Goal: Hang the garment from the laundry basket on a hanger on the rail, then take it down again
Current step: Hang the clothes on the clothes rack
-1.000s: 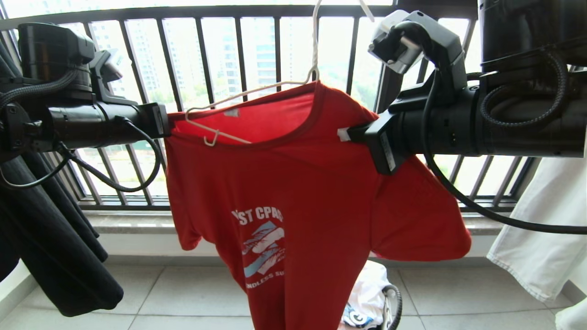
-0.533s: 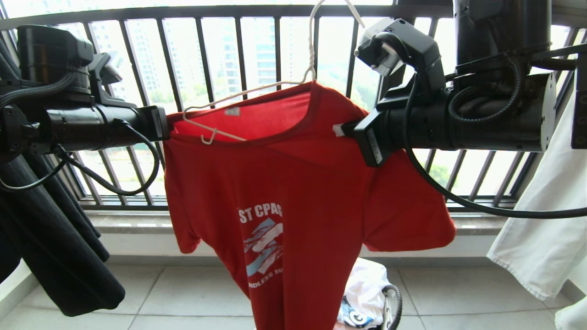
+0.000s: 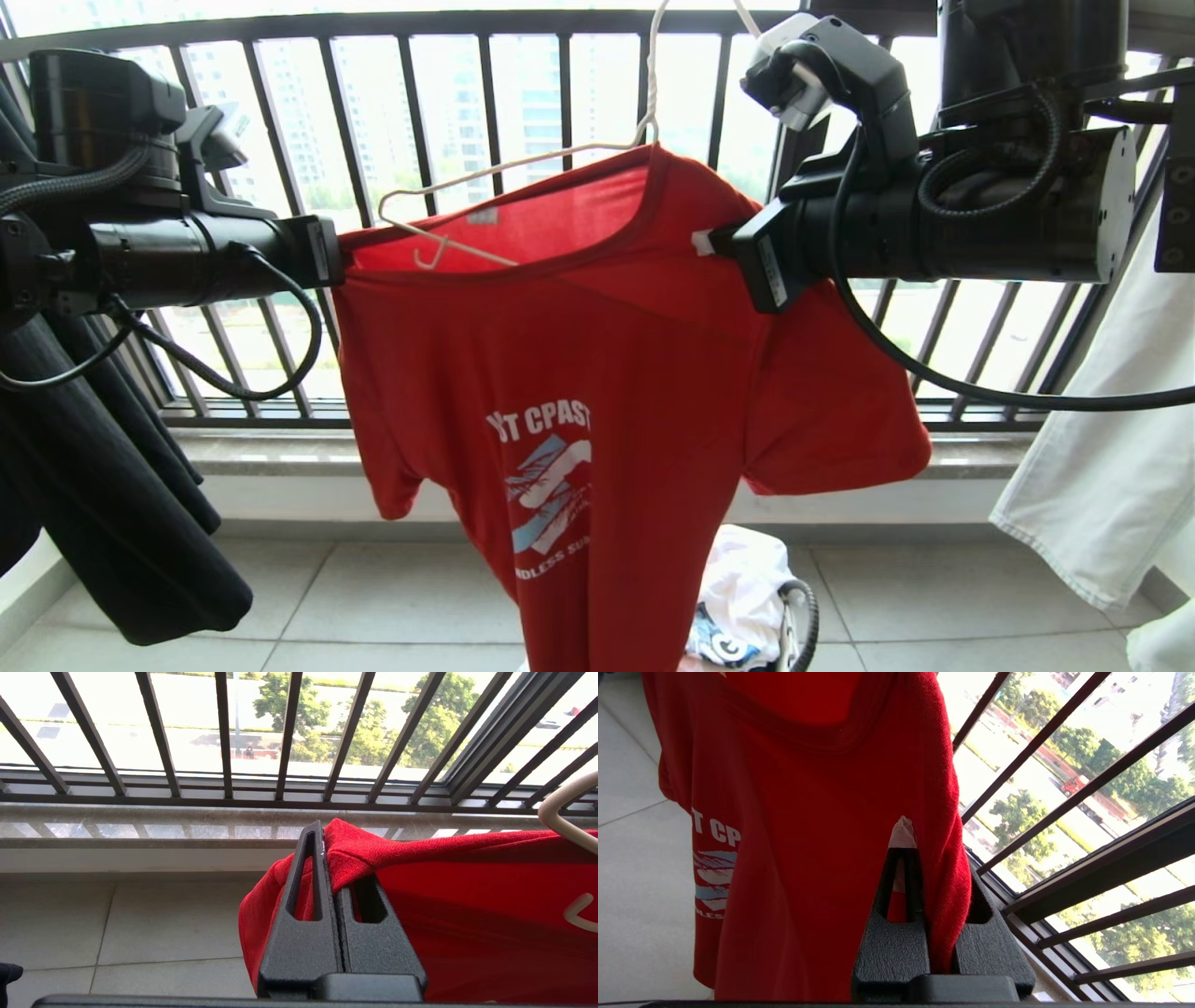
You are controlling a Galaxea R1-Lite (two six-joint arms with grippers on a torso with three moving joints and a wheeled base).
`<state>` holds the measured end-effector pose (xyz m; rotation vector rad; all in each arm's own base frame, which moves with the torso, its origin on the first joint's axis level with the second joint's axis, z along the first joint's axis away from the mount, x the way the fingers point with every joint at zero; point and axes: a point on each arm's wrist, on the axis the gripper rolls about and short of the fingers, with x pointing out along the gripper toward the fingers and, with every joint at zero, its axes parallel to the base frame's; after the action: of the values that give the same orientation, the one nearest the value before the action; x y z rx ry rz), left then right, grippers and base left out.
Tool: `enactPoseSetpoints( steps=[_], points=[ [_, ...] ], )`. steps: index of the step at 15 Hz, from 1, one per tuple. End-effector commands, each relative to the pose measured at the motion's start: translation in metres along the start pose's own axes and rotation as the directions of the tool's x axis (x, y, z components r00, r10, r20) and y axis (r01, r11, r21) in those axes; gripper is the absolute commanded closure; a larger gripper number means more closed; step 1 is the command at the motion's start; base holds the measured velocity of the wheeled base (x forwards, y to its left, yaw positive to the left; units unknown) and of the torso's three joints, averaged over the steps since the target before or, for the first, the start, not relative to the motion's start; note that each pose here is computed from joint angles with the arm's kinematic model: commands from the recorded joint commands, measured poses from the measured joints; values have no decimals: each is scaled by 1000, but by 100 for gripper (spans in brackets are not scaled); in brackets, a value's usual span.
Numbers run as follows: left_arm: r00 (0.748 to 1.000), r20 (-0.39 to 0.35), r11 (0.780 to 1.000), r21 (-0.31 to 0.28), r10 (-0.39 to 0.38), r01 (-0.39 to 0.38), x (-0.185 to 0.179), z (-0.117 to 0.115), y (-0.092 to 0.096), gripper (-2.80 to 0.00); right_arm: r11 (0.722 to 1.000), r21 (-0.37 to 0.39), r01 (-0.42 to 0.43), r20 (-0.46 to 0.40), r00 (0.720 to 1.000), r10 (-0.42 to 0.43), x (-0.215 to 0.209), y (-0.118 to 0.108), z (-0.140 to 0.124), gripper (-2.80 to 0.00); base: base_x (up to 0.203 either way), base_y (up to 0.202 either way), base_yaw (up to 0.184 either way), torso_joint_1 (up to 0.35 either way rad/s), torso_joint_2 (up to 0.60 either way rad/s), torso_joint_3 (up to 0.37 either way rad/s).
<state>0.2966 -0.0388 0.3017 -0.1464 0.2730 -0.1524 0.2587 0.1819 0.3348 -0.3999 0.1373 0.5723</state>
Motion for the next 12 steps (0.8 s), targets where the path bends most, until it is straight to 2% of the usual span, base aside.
enactPoseSetpoints(
  steps=[1, 9, 12],
  points=[
    [1000, 8, 1000, -3, 6, -6, -3, 2, 2, 0, 1000, -11, 11, -13, 1000, -11, 5, -3, -3, 0, 0, 0, 0, 0, 0, 0],
    [1000, 26, 1000, -15, -11, 11, -5, 9, 10, 0, 998, -65, -2, -75, 997, -3, 12, 0, -20, 0, 0, 0, 0, 0, 0, 0],
    [1000, 20, 1000, -15, -8, 9, -4, 8, 11, 0, 998, -66, 5, -57, 998, -9, 10, -1, -18, 0, 0, 0, 0, 0, 0, 0]
  ],
)
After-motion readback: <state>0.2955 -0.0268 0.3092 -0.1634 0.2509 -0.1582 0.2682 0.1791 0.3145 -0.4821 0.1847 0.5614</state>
